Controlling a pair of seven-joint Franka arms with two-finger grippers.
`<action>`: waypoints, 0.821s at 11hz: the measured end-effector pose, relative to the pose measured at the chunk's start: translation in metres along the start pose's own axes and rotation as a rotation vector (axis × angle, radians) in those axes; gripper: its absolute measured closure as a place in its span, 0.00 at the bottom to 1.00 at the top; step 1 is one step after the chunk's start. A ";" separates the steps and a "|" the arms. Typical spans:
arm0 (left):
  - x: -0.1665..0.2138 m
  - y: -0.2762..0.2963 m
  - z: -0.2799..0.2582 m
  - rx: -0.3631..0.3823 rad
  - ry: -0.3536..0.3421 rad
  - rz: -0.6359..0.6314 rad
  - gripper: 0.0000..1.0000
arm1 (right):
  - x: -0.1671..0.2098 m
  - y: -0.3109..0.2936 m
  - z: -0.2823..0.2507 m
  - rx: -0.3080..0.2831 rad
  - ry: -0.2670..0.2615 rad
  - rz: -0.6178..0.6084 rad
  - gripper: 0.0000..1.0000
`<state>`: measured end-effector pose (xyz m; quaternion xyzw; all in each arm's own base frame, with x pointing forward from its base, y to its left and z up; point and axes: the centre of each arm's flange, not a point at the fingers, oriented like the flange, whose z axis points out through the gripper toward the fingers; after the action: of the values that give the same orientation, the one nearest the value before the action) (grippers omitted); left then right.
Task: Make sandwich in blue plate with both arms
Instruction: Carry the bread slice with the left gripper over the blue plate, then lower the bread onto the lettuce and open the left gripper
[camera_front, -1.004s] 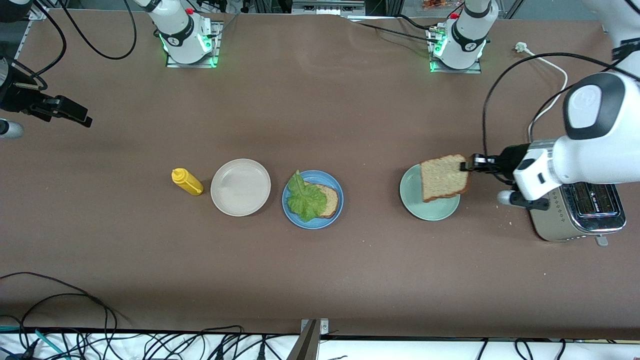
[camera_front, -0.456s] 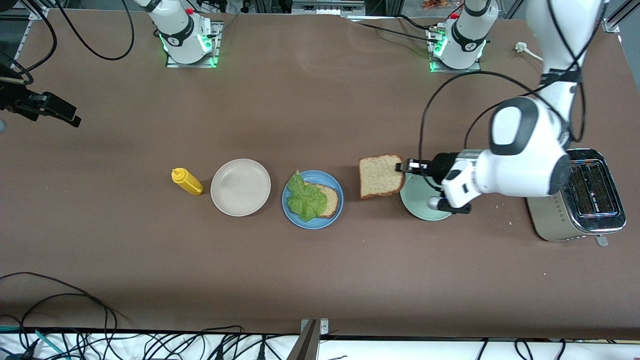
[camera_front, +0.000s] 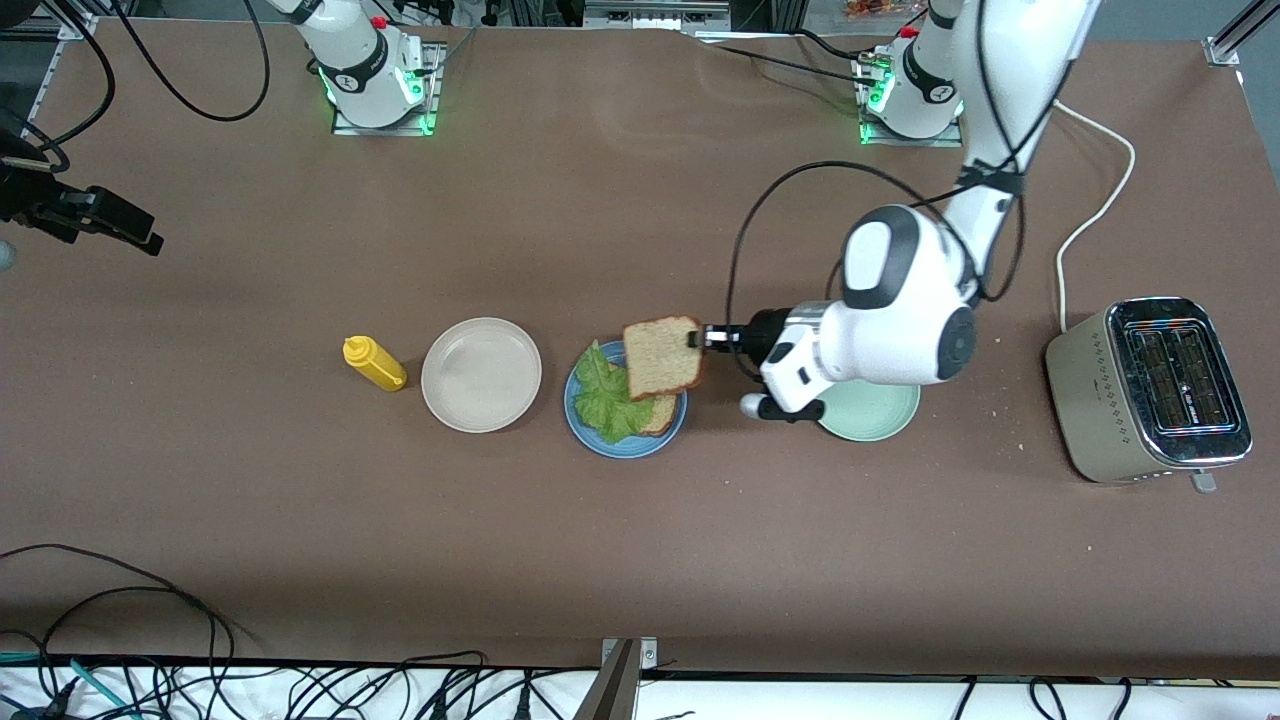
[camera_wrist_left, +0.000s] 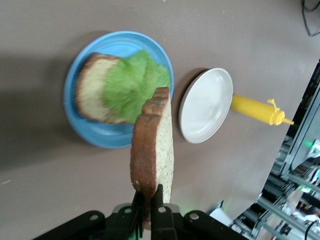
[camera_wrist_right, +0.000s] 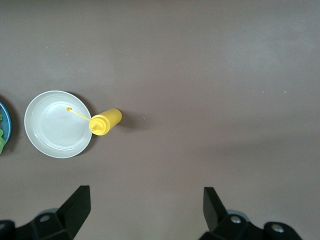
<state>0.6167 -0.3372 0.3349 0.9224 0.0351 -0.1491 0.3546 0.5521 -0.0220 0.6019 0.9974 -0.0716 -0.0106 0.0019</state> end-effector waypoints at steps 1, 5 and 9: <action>0.002 0.004 0.026 -0.020 0.020 -0.013 0.93 | 0.000 0.000 0.000 0.000 0.000 0.000 0.00; 0.005 0.021 0.077 -0.026 0.044 -0.032 0.93 | 0.000 0.000 0.000 0.000 -0.002 0.000 0.00; 0.012 0.021 0.089 -0.025 0.051 -0.034 0.93 | 0.000 0.000 0.000 0.000 -0.003 0.000 0.00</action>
<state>0.6096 -0.4120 0.2822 0.9207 0.0618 -0.1310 0.3623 0.5522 -0.0220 0.6018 0.9974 -0.0716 -0.0119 0.0020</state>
